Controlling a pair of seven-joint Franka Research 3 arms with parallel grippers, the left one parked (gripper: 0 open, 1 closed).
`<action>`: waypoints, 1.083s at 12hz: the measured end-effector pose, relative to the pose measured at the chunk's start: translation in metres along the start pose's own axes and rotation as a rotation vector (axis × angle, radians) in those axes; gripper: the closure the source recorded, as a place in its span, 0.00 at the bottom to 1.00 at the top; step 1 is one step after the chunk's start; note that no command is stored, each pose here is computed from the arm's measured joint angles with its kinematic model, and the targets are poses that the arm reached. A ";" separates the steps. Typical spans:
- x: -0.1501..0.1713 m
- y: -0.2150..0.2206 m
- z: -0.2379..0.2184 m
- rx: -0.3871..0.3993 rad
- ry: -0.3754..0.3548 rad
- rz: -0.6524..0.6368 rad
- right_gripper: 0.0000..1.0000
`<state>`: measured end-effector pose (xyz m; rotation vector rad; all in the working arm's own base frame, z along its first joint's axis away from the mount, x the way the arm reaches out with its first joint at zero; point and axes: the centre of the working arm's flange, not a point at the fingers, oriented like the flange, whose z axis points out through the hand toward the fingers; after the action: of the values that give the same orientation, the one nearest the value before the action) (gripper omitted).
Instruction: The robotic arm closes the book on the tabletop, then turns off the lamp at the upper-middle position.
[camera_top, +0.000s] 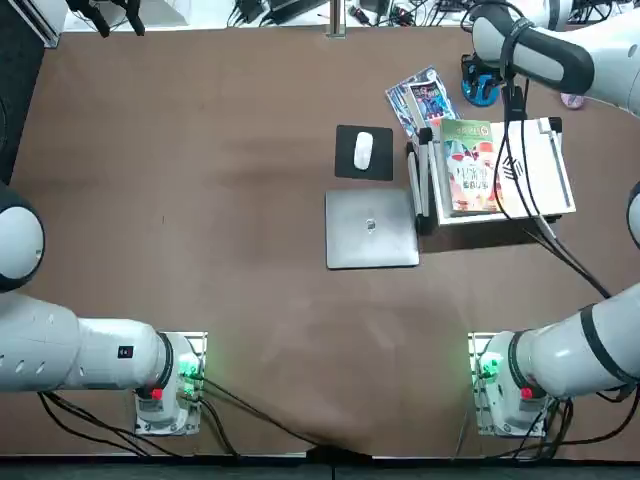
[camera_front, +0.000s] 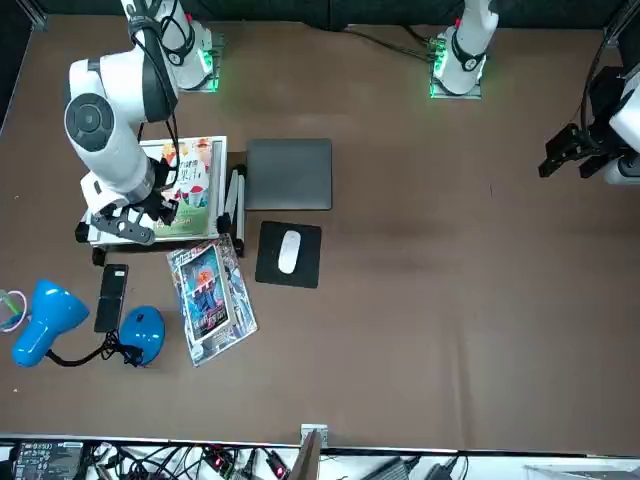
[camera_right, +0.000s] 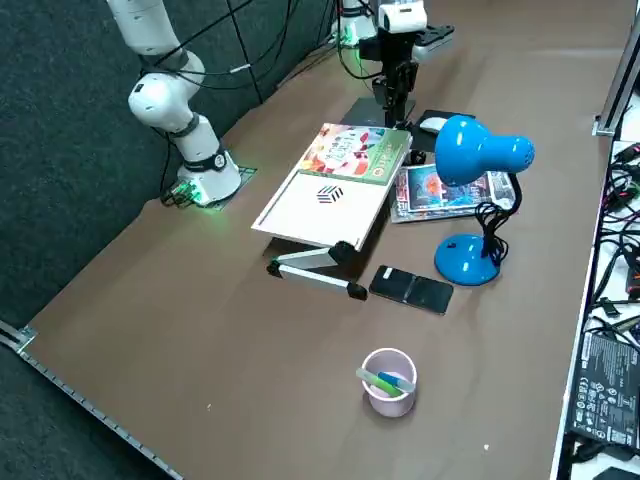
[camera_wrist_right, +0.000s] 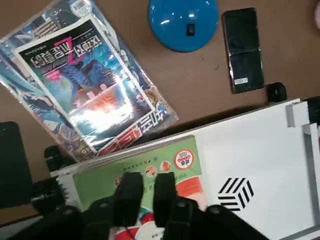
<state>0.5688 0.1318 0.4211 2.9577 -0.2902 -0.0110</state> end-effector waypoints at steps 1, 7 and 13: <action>0.001 0.000 0.002 -0.020 0.011 0.015 0.86; 0.017 0.004 -0.003 -0.041 0.080 0.092 0.99; 0.019 -0.015 0.007 -0.147 0.189 0.217 0.99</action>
<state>0.5902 0.1419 0.4118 2.7406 -0.5554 0.2618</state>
